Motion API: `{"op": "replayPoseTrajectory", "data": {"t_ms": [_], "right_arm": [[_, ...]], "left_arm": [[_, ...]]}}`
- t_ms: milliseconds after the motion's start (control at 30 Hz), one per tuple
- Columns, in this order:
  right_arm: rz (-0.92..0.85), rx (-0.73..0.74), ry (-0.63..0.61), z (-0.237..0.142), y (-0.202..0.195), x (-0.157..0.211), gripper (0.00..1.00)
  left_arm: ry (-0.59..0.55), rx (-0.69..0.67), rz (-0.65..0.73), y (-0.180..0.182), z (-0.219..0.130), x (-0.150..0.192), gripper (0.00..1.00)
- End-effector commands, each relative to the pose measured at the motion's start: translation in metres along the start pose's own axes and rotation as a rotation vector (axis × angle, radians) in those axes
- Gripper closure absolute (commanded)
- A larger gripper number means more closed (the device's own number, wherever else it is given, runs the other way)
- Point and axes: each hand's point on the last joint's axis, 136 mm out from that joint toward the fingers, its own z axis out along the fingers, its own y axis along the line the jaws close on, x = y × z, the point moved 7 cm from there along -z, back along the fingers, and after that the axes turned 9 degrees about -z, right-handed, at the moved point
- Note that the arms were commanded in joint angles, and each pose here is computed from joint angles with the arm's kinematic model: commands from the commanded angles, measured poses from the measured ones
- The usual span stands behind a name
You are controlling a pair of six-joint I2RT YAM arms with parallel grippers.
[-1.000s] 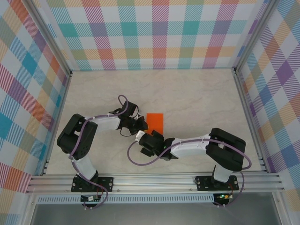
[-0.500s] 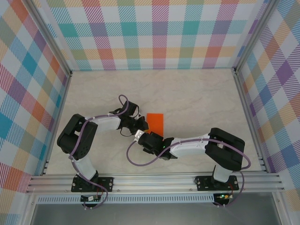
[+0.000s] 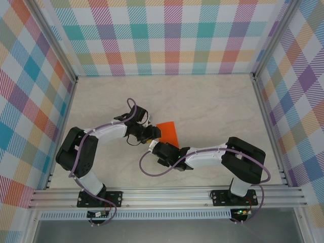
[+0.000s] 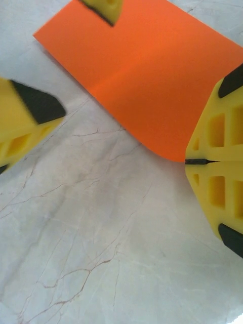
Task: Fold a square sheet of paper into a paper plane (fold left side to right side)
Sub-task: Third fold the triangle at the center of the table.
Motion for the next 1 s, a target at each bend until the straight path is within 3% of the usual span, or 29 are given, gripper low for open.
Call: {"op": "replayPoseTrajectory", "data": {"t_ms": [0,133,267,533,967], "right_arm": [[0.069,-0.031,-0.021,-0.008,-0.002,-0.002,1.00],[0.094,-0.043,-0.025,-0.007,-0.005,-0.002,1.00],[0.099,-0.049,-0.015,-0.006,-0.004,-0.002,1.00],[0.114,-0.067,-0.012,-0.006,-0.003,-0.003,1.00],[0.248,-0.235,-0.022,-0.008,-0.012,-0.004,1.00]], "left_arm": [[-0.002,0.005,0.043,-0.004,-0.016,-0.007,0.61],[0.036,0.108,0.097,-0.027,-0.005,-0.021,0.80],[0.092,0.120,0.140,-0.043,0.021,-0.038,0.87],[0.153,0.076,0.153,-0.048,0.074,-0.057,0.94],[0.196,-0.056,0.154,-0.019,0.109,-0.052,0.98]]}}
